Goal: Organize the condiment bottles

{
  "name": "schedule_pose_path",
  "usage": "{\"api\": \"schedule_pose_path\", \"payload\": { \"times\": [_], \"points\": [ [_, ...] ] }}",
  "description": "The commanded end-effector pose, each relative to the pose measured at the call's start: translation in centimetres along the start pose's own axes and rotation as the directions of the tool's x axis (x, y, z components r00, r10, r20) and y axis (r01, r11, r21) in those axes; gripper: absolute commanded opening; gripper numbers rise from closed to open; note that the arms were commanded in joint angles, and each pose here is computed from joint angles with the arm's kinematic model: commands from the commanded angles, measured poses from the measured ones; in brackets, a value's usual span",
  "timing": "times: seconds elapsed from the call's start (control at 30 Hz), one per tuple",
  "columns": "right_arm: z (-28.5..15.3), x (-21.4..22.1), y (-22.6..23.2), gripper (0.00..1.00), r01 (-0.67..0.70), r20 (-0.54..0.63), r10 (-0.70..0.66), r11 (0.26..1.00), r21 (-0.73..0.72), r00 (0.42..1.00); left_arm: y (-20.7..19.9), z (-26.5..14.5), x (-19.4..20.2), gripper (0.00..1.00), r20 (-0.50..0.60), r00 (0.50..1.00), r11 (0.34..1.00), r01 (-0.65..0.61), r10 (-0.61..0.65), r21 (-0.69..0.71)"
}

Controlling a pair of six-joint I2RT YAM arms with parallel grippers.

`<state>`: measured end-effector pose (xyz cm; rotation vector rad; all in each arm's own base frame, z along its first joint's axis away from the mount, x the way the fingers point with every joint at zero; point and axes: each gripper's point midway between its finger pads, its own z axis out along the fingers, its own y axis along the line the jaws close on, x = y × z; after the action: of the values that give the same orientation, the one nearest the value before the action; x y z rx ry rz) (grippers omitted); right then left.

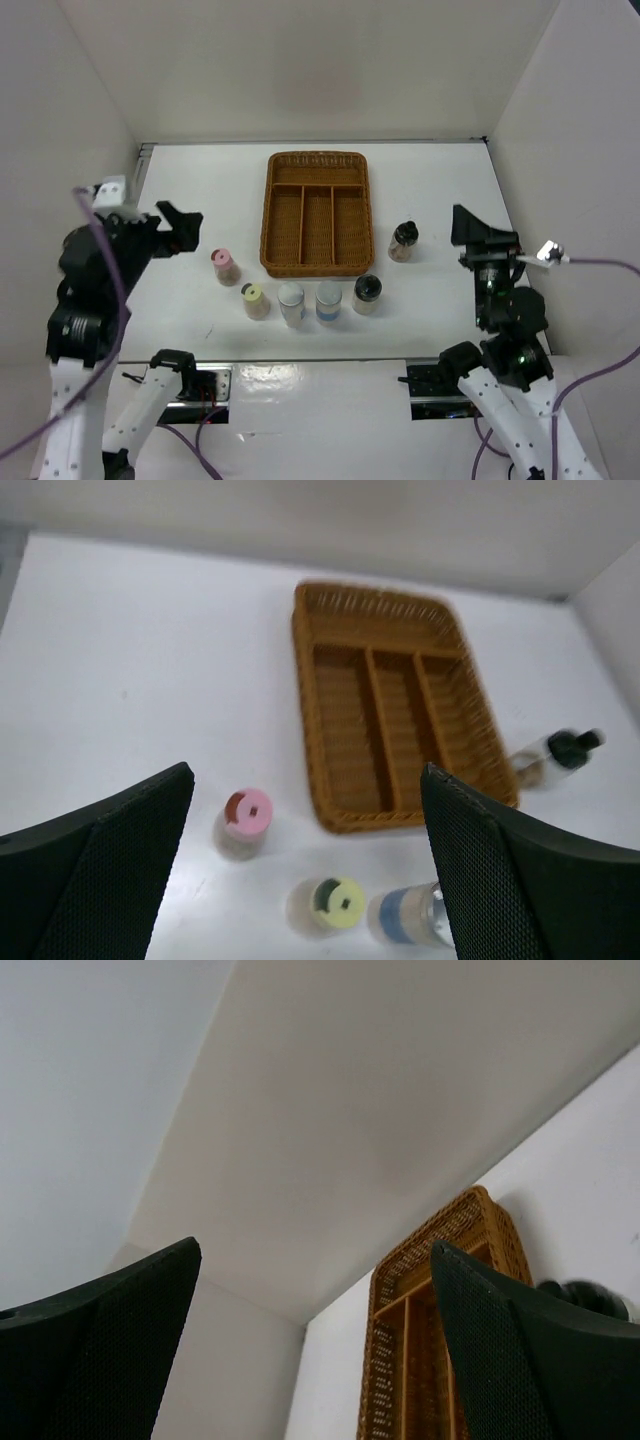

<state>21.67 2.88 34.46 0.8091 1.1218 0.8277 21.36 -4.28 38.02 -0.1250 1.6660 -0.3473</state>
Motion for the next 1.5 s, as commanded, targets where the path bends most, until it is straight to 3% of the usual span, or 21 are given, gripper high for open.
{"api": "schedule_pose_path", "payload": {
  "times": [0.0,0.13,0.17,0.27,0.4,0.57,0.7,0.83,0.97,1.2,1.3,1.47],
  "points": [
    [2.9,-0.4,4.8,0.99,0.27,-0.04,-0.273,0.961,-0.062,0.961,2.5,2.3,5.0,1.0,-0.259,0.964,0.993,-0.084,0.06,-0.084],
    [7.2,3.7,3.9,0.99,0.476,-0.24,-0.462,0.879,0.001,0.854,3.8,5.4,9.1,1.0,-0.437,0.899,0.99,-0.086,0.028,-0.113],
    [8.3,6.2,1.7,0.99,0.545,-0.347,-0.504,0.838,0.025,0.791,4.1,5.8,10.1,1.0,-0.468,0.884,0.989,-0.088,0.021,-0.121],
    [9.8,7.9,0.3,0.99,0.622,-0.433,-0.546,0.782,0.043,0.717,4.9,6.8,12.0,1.0,-0.536,0.844,0.981,-0.102,-0.002,-0.164],
    [10.8,9.6,-1.3,0.99,0.665,-0.491,-0.56,0.745,0.054,0.667,5.7,8.6,15.0,1.0,-0.628,0.777,0.974,-0.106,-0.044,-0.2],
    [12.0,10.9,-1.3,0.99,0.673,-0.519,-0.562,0.738,0.035,0.643,6.0,9.6,19.5,1.0,-0.731,0.681,0.965,-0.153,-0.053,-0.213],
    [13.0,12.0,-0.8,0.99,0.662,-0.537,-0.556,0.749,0.008,0.635,6.2,9.8,21.3,1.0,-0.76,0.647,0.958,-0.174,-0.062,-0.226],
    [13.9,12.7,-1.2,0.99,0.7,-0.561,-0.583,0.714,-0.008,0.588,6.6,10.1,23.2,0.99,-0.788,0.609,0.945,-0.195,-0.092,-0.261],
    [14.0,13.3,-1.0,0.99,0.687,-0.568,-0.579,0.726,-0.032,0.585,7.5,10.2,23.2,0.97,-0.772,0.627,0.927,-0.222,-0.103,-0.304],
    [14.0,14.1,-1.3,0.99,0.685,-0.59,-0.572,0.727,-0.044,0.569,8.1,10.2,25.2,0.95,-0.81,0.572,0.917,-0.243,-0.129,-0.317],
    [13.6,14.7,-1.4,0.99,0.666,-0.607,-0.551,0.745,-0.048,0.572,8.9,10.6,25.5,0.94,-0.799,0.581,0.909,-0.232,-0.157,-0.347],
    [13.5,15.9,-1.1,0.99,0.625,-0.626,-0.526,0.777,-0.076,0.576,9.1,10.9,25.6,0.83,-0.792,0.585,0.906,-0.217,-0.177,-0.363]
  ]
}}
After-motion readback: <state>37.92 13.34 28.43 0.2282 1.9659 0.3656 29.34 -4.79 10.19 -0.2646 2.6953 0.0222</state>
